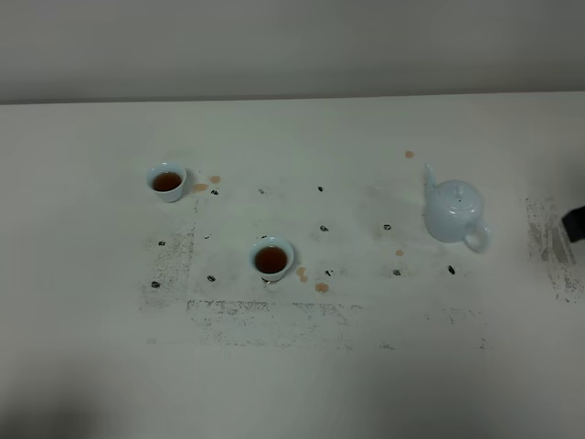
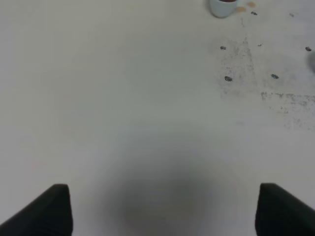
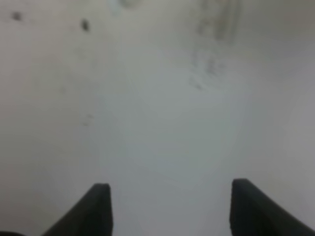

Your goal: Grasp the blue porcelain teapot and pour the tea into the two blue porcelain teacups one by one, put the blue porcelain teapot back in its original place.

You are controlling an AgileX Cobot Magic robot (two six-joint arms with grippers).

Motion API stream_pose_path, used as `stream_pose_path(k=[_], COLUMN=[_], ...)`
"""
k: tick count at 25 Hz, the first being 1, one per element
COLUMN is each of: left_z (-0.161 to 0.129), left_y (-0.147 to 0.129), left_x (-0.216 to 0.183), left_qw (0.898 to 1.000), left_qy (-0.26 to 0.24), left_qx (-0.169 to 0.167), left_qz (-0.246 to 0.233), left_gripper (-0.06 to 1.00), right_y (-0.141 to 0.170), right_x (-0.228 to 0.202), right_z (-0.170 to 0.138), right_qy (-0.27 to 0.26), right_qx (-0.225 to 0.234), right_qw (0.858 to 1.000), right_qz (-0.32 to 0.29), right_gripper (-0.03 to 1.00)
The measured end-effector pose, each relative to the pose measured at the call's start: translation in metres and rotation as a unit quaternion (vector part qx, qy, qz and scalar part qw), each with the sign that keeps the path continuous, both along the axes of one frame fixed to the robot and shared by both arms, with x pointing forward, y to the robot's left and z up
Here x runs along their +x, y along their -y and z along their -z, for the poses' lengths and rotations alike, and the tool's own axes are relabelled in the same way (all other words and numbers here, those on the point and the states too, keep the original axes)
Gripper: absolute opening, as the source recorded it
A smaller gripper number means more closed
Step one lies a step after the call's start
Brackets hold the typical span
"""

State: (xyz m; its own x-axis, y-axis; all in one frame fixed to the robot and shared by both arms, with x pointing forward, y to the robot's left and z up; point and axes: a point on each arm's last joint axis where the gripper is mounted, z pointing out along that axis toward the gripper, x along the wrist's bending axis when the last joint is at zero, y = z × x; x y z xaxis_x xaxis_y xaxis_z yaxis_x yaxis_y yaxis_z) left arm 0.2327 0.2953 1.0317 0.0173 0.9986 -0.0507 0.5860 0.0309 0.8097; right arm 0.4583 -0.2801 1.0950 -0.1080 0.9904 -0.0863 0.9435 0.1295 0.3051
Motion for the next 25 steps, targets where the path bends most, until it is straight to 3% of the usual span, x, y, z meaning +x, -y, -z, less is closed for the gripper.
stream_pose_path(k=[5, 15, 18, 25], left_z=[0.0, 0.0, 0.0, 0.0], left_y=[0.0, 0.0, 0.0, 0.0], left_x=[0.0, 0.0, 0.0, 0.0], left_qw=[1.0, 1.0, 1.0, 1.0], left_qy=[0.0, 0.0, 0.0, 0.0], left_qx=[0.0, 0.0, 0.0, 0.0], left_qz=[0.0, 0.0, 0.0, 0.0], left_gripper=[0.72, 0.72, 0.72, 0.72], right_y=[0.025, 0.018, 0.018, 0.019], right_x=[-0.051, -0.148, -0.172, -0.217], right_z=[0.003, 0.045, 0.047, 0.04], right_qy=[0.026, 0.141, 0.192, 0.332], right_qx=[-0.004, 0.059, 0.062, 0.068], right_qw=[0.998, 0.987, 0.978, 0.94], right_qz=[0.058, 0.056, 0.053, 0.044], right_gripper=[0.5, 0.5, 0.5, 0.5])
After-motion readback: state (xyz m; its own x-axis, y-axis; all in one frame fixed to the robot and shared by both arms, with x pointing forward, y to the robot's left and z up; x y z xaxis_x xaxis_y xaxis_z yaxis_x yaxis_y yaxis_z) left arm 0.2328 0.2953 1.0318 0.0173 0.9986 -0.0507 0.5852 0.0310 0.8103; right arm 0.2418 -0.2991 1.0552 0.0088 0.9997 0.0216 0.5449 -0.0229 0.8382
